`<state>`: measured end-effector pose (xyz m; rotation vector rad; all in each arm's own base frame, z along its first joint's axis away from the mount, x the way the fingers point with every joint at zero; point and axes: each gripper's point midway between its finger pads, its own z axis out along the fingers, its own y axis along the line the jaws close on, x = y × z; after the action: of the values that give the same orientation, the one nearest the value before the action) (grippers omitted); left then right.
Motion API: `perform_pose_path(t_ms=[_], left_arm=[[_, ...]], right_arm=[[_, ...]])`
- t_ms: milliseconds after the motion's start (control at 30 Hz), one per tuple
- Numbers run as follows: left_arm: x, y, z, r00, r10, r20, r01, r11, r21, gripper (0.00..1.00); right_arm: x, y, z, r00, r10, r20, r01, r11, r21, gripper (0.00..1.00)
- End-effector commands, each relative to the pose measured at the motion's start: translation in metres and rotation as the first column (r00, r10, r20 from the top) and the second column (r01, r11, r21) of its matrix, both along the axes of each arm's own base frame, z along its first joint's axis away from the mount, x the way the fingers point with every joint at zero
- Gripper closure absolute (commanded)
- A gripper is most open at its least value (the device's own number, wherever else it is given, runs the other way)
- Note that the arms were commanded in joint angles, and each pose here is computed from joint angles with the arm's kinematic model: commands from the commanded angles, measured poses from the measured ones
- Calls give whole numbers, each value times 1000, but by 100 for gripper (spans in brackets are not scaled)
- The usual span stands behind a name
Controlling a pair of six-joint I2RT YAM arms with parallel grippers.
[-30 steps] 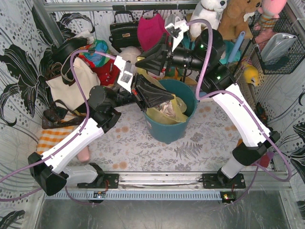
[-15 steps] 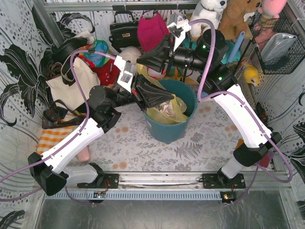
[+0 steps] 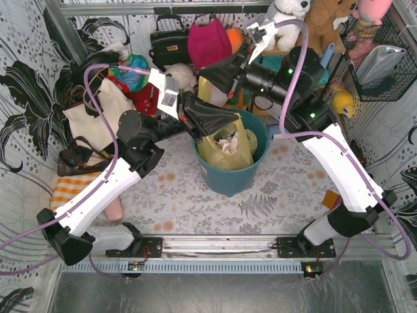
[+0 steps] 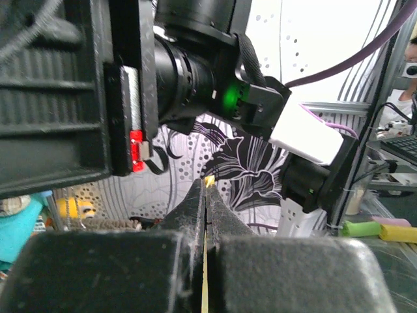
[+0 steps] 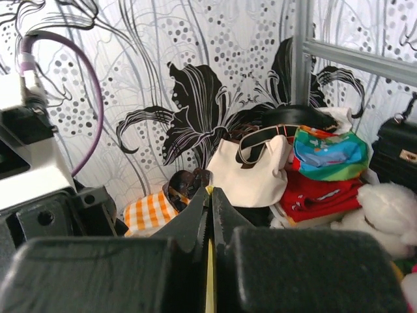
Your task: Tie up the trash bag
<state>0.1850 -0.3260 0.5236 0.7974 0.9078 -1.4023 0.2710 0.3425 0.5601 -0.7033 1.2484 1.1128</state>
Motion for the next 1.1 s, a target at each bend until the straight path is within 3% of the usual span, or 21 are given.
perform_pose_path(t_ms=[0,533,1067], left_arm=[[7,4,24,995,75,70,-71,996,-59,100],[26,2,20,991,130,34,-126,986,-107,100],[37,9,10,981,195,-25,-196,973,-118,100]], right_arm=[[-4,-22,14,993,-90,-79,96,992,84,100],[-5,-91,-36,889,-318,-329,396,896,204,100],[-39,-104,-68,910,-221,-351,330,898,289,100]])
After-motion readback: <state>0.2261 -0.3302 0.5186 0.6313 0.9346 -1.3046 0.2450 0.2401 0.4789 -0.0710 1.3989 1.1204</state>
